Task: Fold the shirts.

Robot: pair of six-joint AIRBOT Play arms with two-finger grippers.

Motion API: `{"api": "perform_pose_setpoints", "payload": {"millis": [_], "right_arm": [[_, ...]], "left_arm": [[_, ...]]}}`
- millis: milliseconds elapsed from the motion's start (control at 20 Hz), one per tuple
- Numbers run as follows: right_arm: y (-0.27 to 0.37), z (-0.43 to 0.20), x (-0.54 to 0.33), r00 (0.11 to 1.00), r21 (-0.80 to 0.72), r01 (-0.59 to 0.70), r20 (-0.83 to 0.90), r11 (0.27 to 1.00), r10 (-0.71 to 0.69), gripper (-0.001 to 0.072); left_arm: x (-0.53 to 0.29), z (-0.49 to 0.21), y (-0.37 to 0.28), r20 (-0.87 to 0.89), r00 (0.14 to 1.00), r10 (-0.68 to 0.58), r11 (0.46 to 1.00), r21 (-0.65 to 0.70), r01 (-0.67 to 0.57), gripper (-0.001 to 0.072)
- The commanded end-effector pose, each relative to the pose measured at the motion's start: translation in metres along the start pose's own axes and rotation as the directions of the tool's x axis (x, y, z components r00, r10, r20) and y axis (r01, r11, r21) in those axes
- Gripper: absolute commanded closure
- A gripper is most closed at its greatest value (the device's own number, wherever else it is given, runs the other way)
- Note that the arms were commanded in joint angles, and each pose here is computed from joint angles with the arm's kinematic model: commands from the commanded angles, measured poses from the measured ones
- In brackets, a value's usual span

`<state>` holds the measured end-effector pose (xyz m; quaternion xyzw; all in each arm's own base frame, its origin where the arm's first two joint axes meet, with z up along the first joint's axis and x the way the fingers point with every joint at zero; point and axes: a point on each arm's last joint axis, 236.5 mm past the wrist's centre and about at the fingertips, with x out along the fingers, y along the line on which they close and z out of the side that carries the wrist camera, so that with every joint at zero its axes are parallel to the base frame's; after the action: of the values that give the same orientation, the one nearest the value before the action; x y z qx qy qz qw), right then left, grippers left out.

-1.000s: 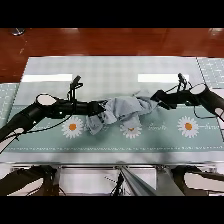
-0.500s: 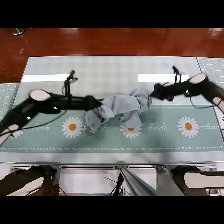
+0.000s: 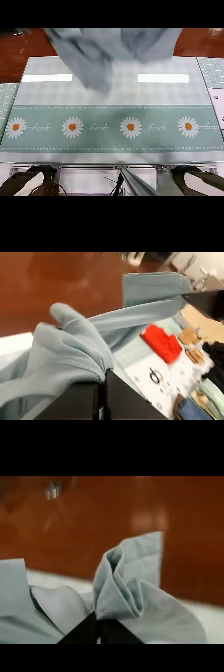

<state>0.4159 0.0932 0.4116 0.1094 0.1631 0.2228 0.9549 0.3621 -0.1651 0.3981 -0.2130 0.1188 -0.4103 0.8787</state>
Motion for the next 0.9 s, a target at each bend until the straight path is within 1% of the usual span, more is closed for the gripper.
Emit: {"api": "perform_pose_setpoints", "payload": {"millis": [0, 100, 200, 250, 350, 400, 450, 550, 650, 750, 850], "right_arm": [[0.058, 0.059, -0.125, 0.967, -0.164, 0.107, 0.245, 0.981, -0.065, 0.0685], [0.069, 0.056, -0.18, 0.945, -0.214, 0.204, 0.297, 0.955, -0.135, 0.0685], [0.069, 0.044, -0.222, 0.923, -0.234, 0.303, 0.314, 0.924, -0.223, 0.0685], [0.067, 0.036, -0.237, 0.913, -0.232, 0.341, 0.312, 0.911, -0.262, 0.0685], [0.06, 0.011, -0.253, 0.909, -0.224, 0.383, 0.264, 0.896, -0.322, 0.0684], [0.054, -0.007, -0.255, 0.912, -0.216, 0.395, 0.21, 0.893, -0.353, 0.0685], [0.046, -0.025, -0.253, 0.913, -0.202, 0.403, 0.151, 0.893, -0.378, 0.0685], [0.031, -0.061, -0.241, 0.913, -0.169, 0.407, 0.038, 0.898, -0.407, 0.0685], [0.011, -0.101, -0.218, 0.904, -0.135, 0.405, -0.087, 0.904, -0.418, 0.0685], [-0.012, -0.152, -0.188, 0.877, -0.088, 0.404, -0.246, 0.911, -0.413, 0.0685], [-0.033, -0.208, -0.154, 0.836, -0.049, 0.391, -0.398, 0.919, -0.377, 0.0684]], "left_arm": [[-0.063, 0.06, -0.065, 0.133, 0.988, 0.077, 0.964, 0.243, -0.108, 0.0684], [-0.096, 0.065, -0.075, 0.187, 0.959, 0.211, 0.911, 0.317, -0.262, 0.0684], [-0.131, 0.063, -0.077, 0.238, 0.901, 0.362, 0.822, 0.375, -0.429, 0.0684], [-0.149, 0.058, -0.078, 0.255, 0.866, 0.43, 0.769, 0.4, -0.499, 0.0683], [-0.176, 0.043, -0.08, 0.253, 0.807, 0.534, 0.676, 0.447, -0.587, 0.0683], [-0.185, 0.034, -0.08, 0.237, 0.791, 0.565, 0.653, 0.458, -0.603, 0.0683], [-0.189, 0.024, -0.08, 0.223, 0.784, 0.579, 0.654, 0.448, -0.61, 0.0683], [-0.187, -0.005, -0.069, 0.16, 0.789, 0.593, 0.685, 0.414, -0.599, 0.0683], [-0.182, -0.05, -0.04, 0.038, 0.782, 0.622, 0.721, 0.363, -0.591, 0.0683], [-0.175, -0.1, 0.0, -0.092, 0.765, 0.638, 0.753, 0.285, -0.594, 0.0683], [-0.164, -0.163, 0.043, -0.256, 0.742, 0.62, 0.785, 0.189, -0.59, 0.0683]]}}
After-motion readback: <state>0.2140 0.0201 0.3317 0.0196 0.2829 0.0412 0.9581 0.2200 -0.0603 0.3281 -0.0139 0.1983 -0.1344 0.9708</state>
